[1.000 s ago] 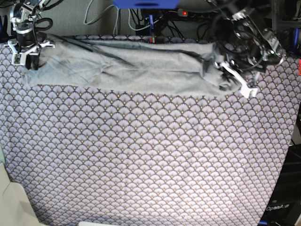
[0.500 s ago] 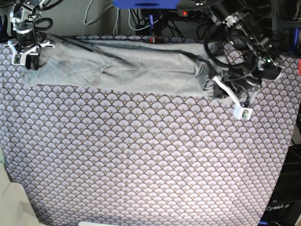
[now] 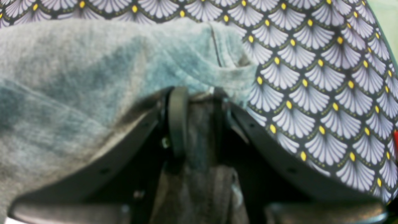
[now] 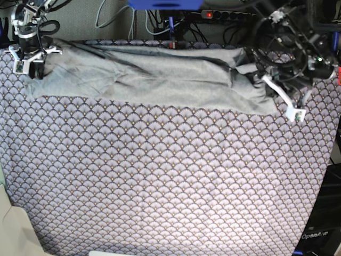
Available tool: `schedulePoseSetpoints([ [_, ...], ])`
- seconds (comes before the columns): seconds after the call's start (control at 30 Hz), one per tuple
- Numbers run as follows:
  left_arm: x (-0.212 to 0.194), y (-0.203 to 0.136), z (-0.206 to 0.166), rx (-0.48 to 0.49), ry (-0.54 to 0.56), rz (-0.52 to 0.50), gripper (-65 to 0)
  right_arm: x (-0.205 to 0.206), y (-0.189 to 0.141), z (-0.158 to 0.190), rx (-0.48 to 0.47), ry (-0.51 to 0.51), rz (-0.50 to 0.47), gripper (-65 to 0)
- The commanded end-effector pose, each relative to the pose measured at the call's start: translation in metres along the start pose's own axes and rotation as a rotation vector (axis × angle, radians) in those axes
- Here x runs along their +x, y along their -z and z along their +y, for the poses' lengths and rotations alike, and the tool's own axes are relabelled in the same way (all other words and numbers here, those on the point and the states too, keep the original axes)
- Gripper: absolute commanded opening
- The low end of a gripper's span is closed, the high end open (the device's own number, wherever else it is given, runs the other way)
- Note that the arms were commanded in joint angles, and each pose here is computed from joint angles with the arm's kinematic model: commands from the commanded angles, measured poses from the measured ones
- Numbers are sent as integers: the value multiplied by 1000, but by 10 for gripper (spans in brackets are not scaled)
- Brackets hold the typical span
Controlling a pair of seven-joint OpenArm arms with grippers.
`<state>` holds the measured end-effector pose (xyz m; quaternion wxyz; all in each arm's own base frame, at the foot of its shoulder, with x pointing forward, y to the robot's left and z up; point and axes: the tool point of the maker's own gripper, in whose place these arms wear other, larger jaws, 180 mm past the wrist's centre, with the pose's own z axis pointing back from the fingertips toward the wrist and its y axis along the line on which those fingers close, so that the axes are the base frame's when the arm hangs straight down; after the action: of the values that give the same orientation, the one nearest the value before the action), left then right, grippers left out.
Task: Fold the T-shirt properly
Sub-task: 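Shift the left gripper inward along the strip end and regrasp, then adjust the left gripper's hold on the strip end, pulling it taut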
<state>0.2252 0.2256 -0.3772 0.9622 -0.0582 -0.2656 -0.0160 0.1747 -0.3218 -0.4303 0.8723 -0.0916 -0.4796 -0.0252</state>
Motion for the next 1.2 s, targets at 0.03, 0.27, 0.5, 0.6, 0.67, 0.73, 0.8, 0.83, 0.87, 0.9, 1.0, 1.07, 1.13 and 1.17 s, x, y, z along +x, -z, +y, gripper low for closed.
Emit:
schedulePoseSetpoints([
  [0.03, 6, -9, 17, 41, 36, -11, -650, 4, 0, -3, -4, -15, -6, -491],
  [0.27, 0, -2, 50, 64, 37, 55, -650, 4, 0, -3, -4, -14, -5, -491],
  [0.5, 21, 5, 51, 48, 23, 20, -617, 4, 0, -3, -4, -14, -5, -491],
  [0.6, 25, 6, 48, 41, 20, 9, -593, 4, 0, -3, -4, -14, -5, -491],
  [0.67, 26, 6, 47, 40, 20, 7, -593, 4, 0, -3, -4, -14, -5, -491],
  [0.73, 24, 6, 47, 40, 19, 10, -593, 4, 0, -3, -4, -14, -5, -491],
  [0.8, 22, 8, 48, 37, 16, 17, -593, 4, 0, -3, -4, -14, -5, -491],
  [0.83, 21, 8, 48, 36, 15, 21, -593, 4, 0, -3, -4, -14, -5, -491],
  [0.87, 18, 10, 49, 34, 11, 31, -593, 4, 0, -3, -4, -14, -5, -491],
  [0.9, 14, 11, 49, 28, 6, 42, -592, 4, 0, -3, -4, -14, -5, -491],
  [1.0, 8, 14, 47, 20, -1, 54, -558, 4, 0, -3, -4, -14, -5, -491],
  [1.07, 6, 14, 47, 19, -3, 60, -473, 4, 0, -3, -4, -14, -5, -491],
  [1.13, 5, 14, 47, 19, -6, 59, -392, 4, 0, -3, -4, -14, -5, -491],
  [1.17, 5, 13, 49, 22, -17, 54, -371, 4, 0, -3, -4, -14, -5, -491],
])
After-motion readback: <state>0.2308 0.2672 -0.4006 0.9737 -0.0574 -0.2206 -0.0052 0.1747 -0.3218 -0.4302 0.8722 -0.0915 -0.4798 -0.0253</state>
